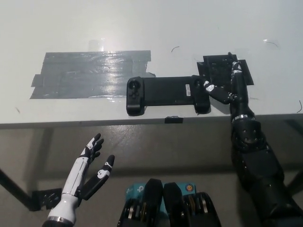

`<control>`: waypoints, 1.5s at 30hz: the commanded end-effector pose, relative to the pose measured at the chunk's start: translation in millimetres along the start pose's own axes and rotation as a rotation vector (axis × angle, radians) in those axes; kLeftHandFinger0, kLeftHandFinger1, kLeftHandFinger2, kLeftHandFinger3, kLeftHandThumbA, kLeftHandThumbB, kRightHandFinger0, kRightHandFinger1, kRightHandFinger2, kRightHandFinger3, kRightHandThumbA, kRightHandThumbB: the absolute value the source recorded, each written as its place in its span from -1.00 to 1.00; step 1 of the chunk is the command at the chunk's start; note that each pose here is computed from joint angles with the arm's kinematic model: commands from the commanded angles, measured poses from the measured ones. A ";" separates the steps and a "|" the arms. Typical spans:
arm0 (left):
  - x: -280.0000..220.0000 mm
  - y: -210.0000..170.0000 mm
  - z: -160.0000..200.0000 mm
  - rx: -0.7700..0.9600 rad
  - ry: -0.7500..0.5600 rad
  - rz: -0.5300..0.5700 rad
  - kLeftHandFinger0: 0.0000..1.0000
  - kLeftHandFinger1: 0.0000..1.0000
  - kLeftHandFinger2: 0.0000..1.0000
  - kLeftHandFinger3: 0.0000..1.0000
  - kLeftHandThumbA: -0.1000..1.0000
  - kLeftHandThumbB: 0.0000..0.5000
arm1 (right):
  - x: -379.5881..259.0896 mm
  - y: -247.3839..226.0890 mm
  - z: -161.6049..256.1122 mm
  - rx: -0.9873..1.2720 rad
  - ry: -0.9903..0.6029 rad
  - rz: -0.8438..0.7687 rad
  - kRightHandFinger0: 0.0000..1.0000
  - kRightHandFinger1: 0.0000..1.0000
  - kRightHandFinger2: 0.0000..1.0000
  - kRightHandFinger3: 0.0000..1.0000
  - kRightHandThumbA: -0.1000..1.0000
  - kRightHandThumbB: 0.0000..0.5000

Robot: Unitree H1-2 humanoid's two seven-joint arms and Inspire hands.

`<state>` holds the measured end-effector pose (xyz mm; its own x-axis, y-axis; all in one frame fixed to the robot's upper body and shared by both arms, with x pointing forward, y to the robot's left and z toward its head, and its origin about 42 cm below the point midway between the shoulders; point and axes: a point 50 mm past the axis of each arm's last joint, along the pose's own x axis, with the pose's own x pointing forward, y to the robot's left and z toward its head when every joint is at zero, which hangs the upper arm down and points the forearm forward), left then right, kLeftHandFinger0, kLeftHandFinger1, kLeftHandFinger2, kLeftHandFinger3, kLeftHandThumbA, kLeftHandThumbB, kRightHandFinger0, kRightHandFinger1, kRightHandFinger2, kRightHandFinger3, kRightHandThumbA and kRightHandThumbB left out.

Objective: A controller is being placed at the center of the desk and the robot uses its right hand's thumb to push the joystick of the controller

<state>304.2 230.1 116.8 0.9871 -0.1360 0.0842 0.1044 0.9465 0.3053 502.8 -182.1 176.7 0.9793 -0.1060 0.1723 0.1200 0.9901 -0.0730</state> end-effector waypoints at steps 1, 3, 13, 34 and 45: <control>10.1 4.9 15.9 0.002 -0.081 0.006 1.00 1.00 1.00 1.00 0.30 -1.00 | 3.9 -4.1 55.4 0.040 -0.209 0.075 1.00 1.00 1.00 1.00 1.00 0.54; 11.2 5.1 15.2 0.013 -0.083 0.006 1.00 1.00 1.00 1.00 0.29 -1.00 | -13.8 -4.9 75.2 0.033 -0.309 0.134 1.00 1.00 1.00 1.00 1.00 0.66; 11.8 7.3 16.8 0.010 -0.079 -0.001 1.00 1.00 1.00 1.00 0.23 -1.00 | -98.6 -24.9 88.0 0.037 -0.440 0.241 1.00 1.00 1.00 1.00 1.00 0.68; -4.0 3.2 7.0 0.006 -0.044 0.000 1.00 1.00 1.00 1.00 0.39 -1.00 | -182.0 -25.3 -14.9 -0.065 -0.163 0.357 1.00 1.00 1.00 1.00 0.94 -0.05; -8.7 2.8 4.4 0.005 -0.033 0.002 1.00 1.00 1.00 1.00 0.40 -1.00 | -185.1 -24.8 -17.6 -0.087 -0.146 0.366 1.00 1.00 1.00 1.00 0.96 -0.14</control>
<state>297.6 232.3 110.9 0.9894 -0.1302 0.0640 0.1048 0.9466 0.3048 320.0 -189.6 120.7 0.9488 0.2374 0.2084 -0.1964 0.9601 -0.1993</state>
